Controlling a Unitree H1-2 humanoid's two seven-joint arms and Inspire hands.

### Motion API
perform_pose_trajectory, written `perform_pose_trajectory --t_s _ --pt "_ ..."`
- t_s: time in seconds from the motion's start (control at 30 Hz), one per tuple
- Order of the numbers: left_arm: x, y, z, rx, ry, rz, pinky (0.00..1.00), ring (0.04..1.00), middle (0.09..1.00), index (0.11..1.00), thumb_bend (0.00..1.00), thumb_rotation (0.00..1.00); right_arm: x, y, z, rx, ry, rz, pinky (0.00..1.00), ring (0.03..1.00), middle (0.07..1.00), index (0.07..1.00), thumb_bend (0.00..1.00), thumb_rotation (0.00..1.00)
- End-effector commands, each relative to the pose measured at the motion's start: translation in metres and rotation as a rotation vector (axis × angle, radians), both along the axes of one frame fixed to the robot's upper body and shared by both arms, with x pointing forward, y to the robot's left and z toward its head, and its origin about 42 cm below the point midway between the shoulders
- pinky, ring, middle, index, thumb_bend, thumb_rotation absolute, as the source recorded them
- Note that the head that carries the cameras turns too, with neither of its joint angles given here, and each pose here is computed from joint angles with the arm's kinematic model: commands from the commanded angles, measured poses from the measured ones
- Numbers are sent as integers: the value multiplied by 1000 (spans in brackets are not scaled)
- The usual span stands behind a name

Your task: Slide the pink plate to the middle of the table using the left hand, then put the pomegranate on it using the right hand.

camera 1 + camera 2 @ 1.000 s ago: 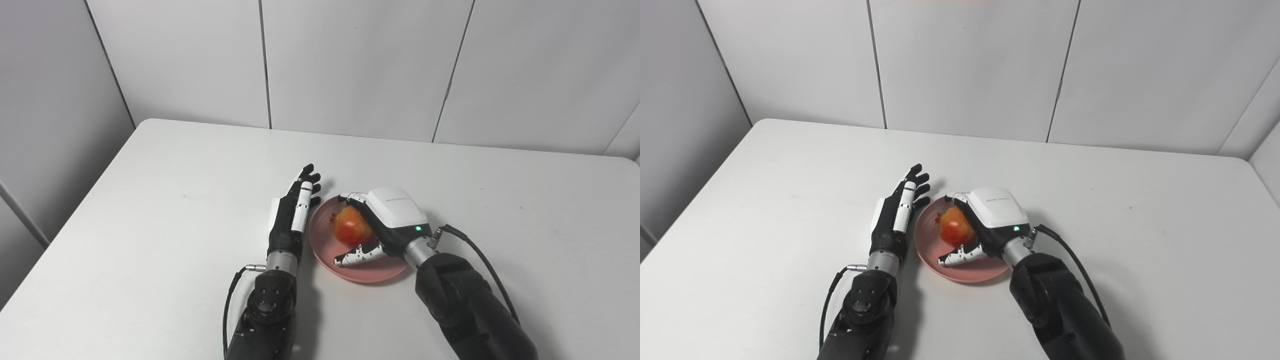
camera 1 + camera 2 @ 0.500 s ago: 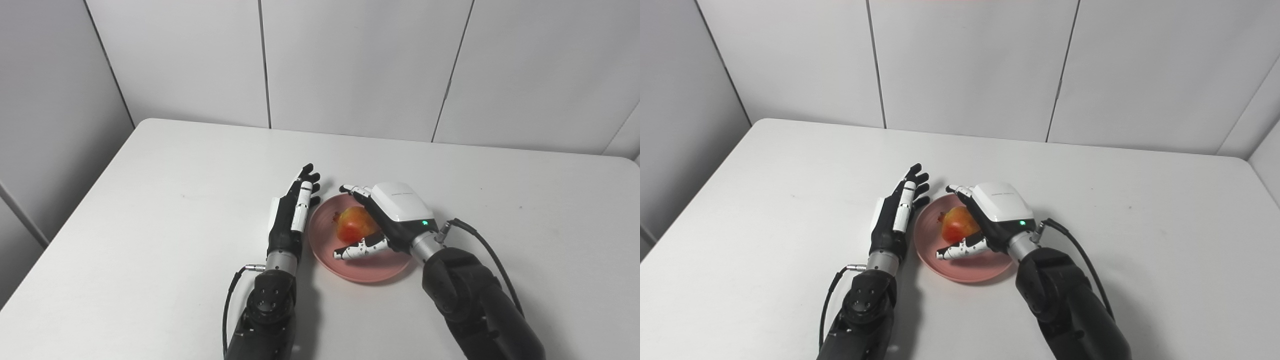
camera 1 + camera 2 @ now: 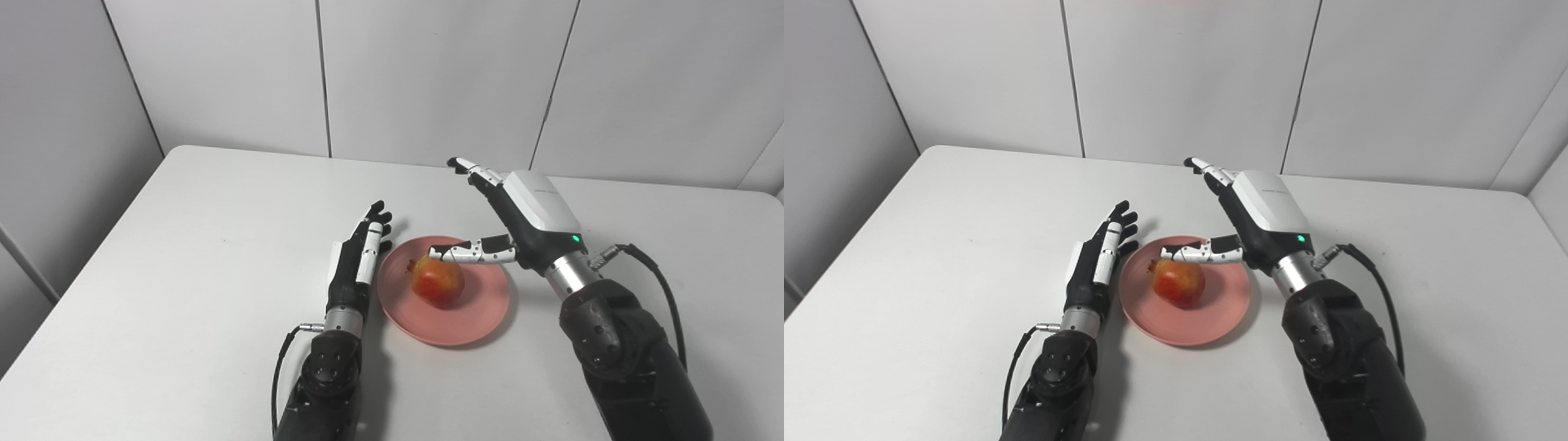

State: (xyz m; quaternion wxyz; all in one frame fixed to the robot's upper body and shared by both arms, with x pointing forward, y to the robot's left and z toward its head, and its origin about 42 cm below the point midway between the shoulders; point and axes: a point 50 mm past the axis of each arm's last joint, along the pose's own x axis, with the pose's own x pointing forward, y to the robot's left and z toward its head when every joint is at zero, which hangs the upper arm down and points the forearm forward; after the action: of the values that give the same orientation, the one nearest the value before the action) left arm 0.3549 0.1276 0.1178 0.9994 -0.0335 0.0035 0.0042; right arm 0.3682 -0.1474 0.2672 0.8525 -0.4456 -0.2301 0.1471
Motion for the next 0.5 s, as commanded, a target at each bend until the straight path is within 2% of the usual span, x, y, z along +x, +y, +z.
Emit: perform_pose_trajectory --t_s 0.0,0.07,0.13,0.17,0.23,0.33,0.4,0.47 --pt "8 -5 14 -3 -55 -9 821 875 883 866 392 1000 -4 -4 17 95 -105 22 739 822 866 882 921 647" --pt "7 -4 14 3 -53 -12 823 874 883 869 398 1000 -7 -11 15 146 -95 2 750 836 875 894 909 694" --pt "6 -1 14 4 -56 -14 826 874 883 878 406 1000 -10 -19 11 192 -70 -26 781 862 900 932 854 857" --pt "6 0 14 5 -57 -15 826 874 883 878 407 1000 -12 -23 7 215 -50 -41 783 863 902 934 852 872" --pt "4 3 16 6 -62 -18 830 877 886 881 411 1000 -15 -32 0 267 2 -67 797 876 918 946 839 972" --pt "2 6 19 2 -76 -22 843 882 889 882 418 1000 -19 -47 -15 394 92 -84 843 907 940 949 734 998" --pt "0 8 21 -3 -87 -25 854 887 892 885 427 1000 -21 -55 -24 477 140 -94 867 929 956 955 708 1000" --pt "-3 9 24 -9 -94 -27 856 888 893 886 430 1000 -24 -63 -34 556 185 -106 882 936 961 961 723 1000"
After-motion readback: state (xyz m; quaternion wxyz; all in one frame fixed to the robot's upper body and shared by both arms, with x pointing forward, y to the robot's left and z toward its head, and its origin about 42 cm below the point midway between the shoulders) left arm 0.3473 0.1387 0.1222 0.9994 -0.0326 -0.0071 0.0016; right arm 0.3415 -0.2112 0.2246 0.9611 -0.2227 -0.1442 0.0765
